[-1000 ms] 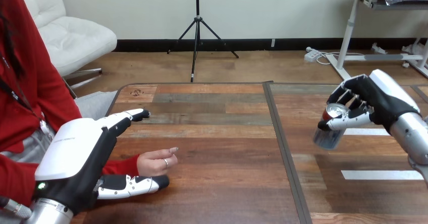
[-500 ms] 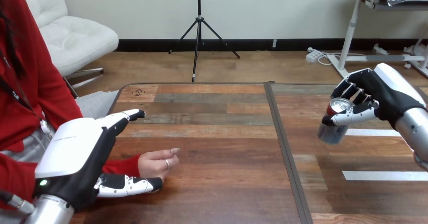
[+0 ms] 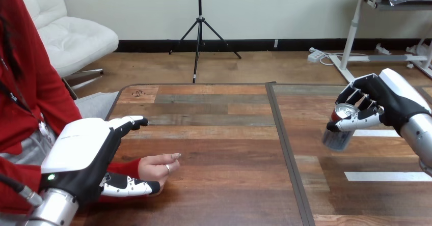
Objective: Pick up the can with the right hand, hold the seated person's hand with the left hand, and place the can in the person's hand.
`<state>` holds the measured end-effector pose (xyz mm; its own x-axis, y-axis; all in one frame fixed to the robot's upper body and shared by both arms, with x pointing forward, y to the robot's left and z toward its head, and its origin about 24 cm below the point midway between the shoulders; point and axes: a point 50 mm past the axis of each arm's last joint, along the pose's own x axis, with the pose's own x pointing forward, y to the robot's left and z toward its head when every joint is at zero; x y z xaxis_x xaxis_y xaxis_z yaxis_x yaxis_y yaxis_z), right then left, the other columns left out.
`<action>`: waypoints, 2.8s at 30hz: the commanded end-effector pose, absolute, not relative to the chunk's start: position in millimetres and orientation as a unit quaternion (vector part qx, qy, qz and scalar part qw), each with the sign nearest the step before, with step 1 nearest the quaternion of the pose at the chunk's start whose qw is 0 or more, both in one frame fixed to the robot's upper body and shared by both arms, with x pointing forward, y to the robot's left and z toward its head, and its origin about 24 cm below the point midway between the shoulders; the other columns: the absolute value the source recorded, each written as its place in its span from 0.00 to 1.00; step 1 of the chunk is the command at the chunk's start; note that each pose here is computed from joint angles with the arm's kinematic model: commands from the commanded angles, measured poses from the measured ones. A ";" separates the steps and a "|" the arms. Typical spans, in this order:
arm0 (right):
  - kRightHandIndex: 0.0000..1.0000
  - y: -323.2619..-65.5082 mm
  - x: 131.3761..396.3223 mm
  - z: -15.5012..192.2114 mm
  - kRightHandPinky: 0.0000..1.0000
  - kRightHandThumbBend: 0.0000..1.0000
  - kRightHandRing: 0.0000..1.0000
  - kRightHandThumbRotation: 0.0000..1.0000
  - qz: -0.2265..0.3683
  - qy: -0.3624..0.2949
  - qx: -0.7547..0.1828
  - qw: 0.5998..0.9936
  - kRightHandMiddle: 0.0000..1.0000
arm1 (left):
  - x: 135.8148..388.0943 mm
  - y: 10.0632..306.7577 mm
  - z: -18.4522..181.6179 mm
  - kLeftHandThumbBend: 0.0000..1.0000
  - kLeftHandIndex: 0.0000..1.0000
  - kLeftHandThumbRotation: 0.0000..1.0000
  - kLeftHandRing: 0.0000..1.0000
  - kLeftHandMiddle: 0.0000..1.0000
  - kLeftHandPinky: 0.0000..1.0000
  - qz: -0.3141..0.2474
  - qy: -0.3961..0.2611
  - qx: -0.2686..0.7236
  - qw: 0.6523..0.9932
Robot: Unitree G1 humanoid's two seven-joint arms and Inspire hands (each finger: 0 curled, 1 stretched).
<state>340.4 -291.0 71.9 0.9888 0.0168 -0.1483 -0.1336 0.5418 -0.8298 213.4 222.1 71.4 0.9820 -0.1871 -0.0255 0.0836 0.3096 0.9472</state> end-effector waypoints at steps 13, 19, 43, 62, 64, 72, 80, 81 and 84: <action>0.49 -289.4 351.6 106.4 0.36 0.69 0.39 0.00 0.014 -0.008 -0.469 0.883 0.45 | 238.3 225.1 71.2 1.00 0.75 0.18 0.72 0.74 0.65 -0.092 -0.038 0.615 0.782; 0.49 -289.2 351.9 107.3 0.36 0.69 0.39 0.00 0.012 -0.009 -0.468 0.884 0.45 | 242.8 225.9 67.3 1.00 0.73 0.14 0.70 0.73 0.63 -0.098 -0.030 0.625 0.774; 0.50 -289.8 351.7 111.4 0.39 0.70 0.40 0.00 0.009 -0.023 -0.469 0.883 0.46 | 258.4 229.8 55.2 1.00 0.71 0.00 0.71 0.72 0.66 -0.125 0.025 0.648 0.751; 0.50 -291.2 351.2 112.7 0.39 0.70 0.40 0.00 0.009 -0.028 -0.461 0.887 0.45 | 267.4 232.5 47.5 1.00 0.72 0.00 0.72 0.73 0.67 -0.127 0.062 0.667 0.731; 0.50 -291.3 351.1 112.8 0.38 0.70 0.40 0.00 0.009 -0.028 -0.460 0.887 0.45 | 268.4 232.4 46.6 1.00 0.72 0.00 0.72 0.73 0.67 -0.127 0.064 0.669 0.729; 0.50 -291.6 350.5 112.8 0.39 0.70 0.40 0.00 0.009 -0.030 -0.454 0.891 0.45 | 271.7 231.9 43.4 0.98 0.70 0.00 0.71 0.72 0.66 -0.127 0.069 0.672 0.727; 0.50 -291.5 350.3 113.4 0.42 0.70 0.41 0.00 0.009 -0.033 -0.454 0.891 0.45 | 275.2 231.0 38.7 0.95 0.67 0.00 0.66 0.69 0.62 -0.135 0.074 0.675 0.721; 0.50 -291.4 350.3 113.5 0.42 0.70 0.41 0.00 0.009 -0.034 -0.453 0.891 0.45 | 275.4 230.9 38.3 0.95 0.67 0.00 0.66 0.68 0.61 -0.135 0.074 0.675 0.722; 0.49 -291.2 350.4 113.6 0.41 0.70 0.41 0.00 0.008 -0.034 -0.453 0.891 0.45 | 276.5 230.2 36.4 0.95 0.66 0.00 0.64 0.67 0.59 -0.140 0.077 0.673 0.722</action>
<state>339.5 -290.2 75.4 0.9934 0.0392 -0.1081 -0.1110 0.5721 -0.8126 267.8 229.2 35.1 0.9491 -0.1011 -0.2984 0.3072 0.0869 0.9477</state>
